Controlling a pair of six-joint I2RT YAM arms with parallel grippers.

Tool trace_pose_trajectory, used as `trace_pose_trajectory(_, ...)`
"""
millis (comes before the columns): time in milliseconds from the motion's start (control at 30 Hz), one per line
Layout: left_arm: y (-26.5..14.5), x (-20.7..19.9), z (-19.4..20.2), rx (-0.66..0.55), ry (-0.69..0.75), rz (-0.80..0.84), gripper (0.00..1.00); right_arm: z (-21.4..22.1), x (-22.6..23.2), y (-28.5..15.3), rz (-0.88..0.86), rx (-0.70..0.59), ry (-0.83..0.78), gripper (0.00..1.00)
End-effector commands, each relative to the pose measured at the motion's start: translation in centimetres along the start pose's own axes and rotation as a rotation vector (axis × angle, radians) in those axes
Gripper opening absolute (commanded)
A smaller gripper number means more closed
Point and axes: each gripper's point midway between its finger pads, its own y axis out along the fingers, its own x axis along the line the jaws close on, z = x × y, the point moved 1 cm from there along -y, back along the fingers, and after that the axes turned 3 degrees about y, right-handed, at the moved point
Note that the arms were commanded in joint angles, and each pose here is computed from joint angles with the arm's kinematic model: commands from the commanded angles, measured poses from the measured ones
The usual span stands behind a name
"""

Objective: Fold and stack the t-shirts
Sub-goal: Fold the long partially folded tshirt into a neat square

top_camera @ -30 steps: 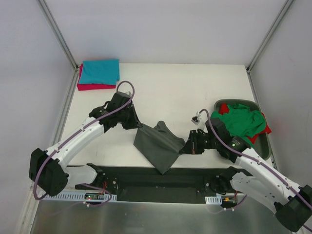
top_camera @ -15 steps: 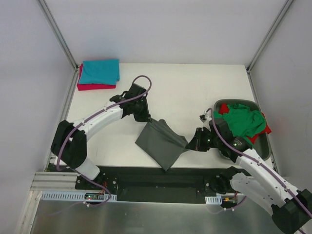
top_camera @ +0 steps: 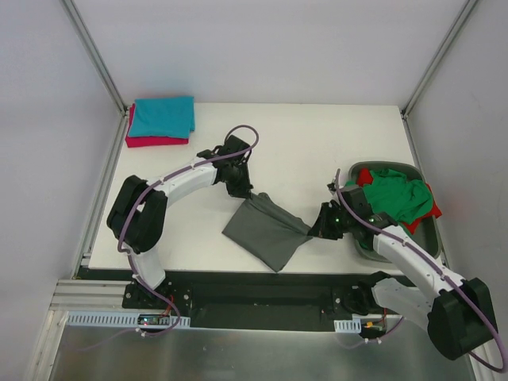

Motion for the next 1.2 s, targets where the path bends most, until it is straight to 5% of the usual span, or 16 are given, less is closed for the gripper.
trace_pose_trajectory(0, -0.2, 0.9, -2.5, -0.102, 0.013, -0.065, 0.0, -0.5, -0.9, 0.7, 0.026, 0.018, -0.008, 0.06)
trace_pose_trajectory(200, -0.7, 1.4, -2.5, -0.122, -0.006, -0.085, 0.09, -1.4, -0.8, 0.8, 0.006, 0.008, -0.023, 0.15)
trace_pose_trajectory(267, -1.1, 1.8, -2.6, -0.143, -0.011, -0.101, 0.47, -1.5, -0.6, 0.6, -0.004, 0.003, -0.035, 0.17)
trace_pose_trajectory(400, -2.5, 1.6, -2.3, -0.16, -0.009, -0.078, 0.99, -1.6, 0.4, 0.0, -0.063, -0.028, -0.049, 0.44)
trace_pose_trajectory(533, -5.0, 1.3, -1.6, -0.191, -0.008, -0.032, 0.99, -1.5, 2.6, -1.5, -0.196, -0.076, -0.07, 0.92)
trace_pose_trajectory(567, -5.4, 1.1, -1.0, -0.177, -0.001, -0.008, 0.99, -1.4, 3.6, -2.0, -0.249, -0.078, -0.079, 0.96)
trace_pose_trajectory(767, -6.2, -2.6, 1.5, -0.128, 0.071, 0.197, 0.99, -1.4, 8.3, -3.0, -0.487, -0.087, -0.119, 0.96)
trace_pose_trajectory(1167, 1.2, -2.7, -0.4, -0.033, 0.05, 0.144, 0.99, -5.6, 4.9, 4.5, -0.306, -0.07, -0.072, 0.96)
